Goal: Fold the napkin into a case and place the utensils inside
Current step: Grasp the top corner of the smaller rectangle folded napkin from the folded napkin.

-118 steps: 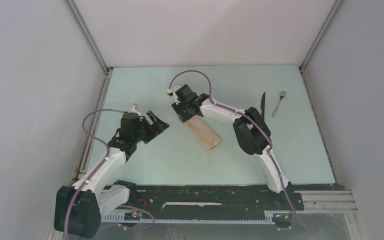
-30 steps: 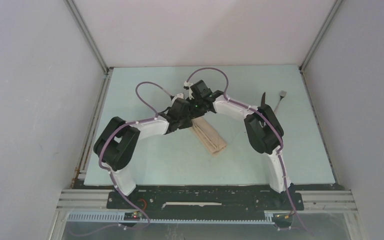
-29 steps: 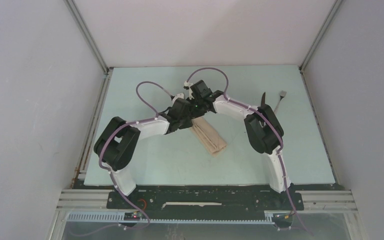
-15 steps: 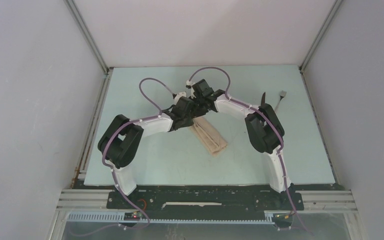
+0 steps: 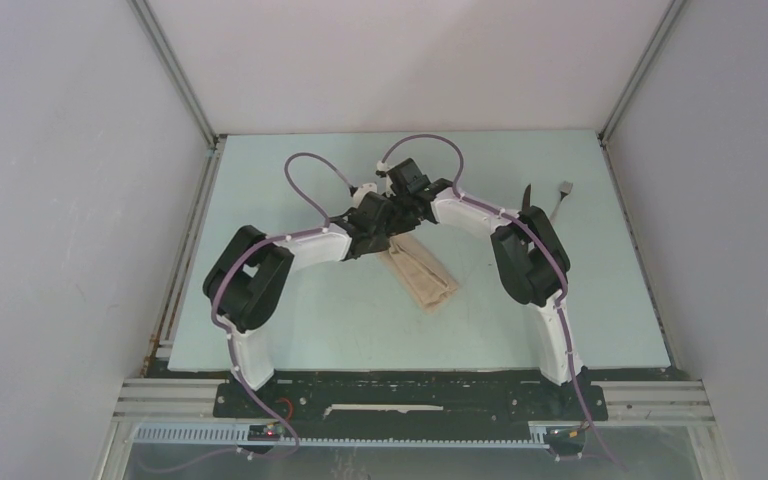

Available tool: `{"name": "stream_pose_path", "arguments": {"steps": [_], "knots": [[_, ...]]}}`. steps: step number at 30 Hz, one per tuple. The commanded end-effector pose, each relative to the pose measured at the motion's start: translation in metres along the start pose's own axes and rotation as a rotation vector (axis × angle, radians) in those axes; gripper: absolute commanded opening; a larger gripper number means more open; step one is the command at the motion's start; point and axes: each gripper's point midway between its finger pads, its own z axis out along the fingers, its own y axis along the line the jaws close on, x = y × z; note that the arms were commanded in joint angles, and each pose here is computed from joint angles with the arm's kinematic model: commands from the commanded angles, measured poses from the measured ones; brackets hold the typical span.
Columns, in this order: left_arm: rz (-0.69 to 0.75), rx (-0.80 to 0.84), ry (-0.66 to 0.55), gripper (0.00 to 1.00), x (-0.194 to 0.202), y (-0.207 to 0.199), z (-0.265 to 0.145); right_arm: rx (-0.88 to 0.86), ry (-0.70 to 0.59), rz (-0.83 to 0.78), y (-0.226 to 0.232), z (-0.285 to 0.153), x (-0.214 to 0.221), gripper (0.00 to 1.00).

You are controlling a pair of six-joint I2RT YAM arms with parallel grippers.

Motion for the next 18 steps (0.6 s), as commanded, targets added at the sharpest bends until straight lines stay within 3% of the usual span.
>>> {"name": "stream_pose_path", "arguments": {"steps": [1, 18], "knots": [[0.091, 0.011, 0.008, 0.36, 0.005, -0.011, -0.001, -0.072, -0.1, -0.038, 0.03, -0.027, -0.03, 0.0], [0.124, 0.046, 0.057, 0.43, 0.024, -0.018, 0.0, -0.082, -0.102, -0.032, 0.03, -0.027, -0.032, 0.0]]}}
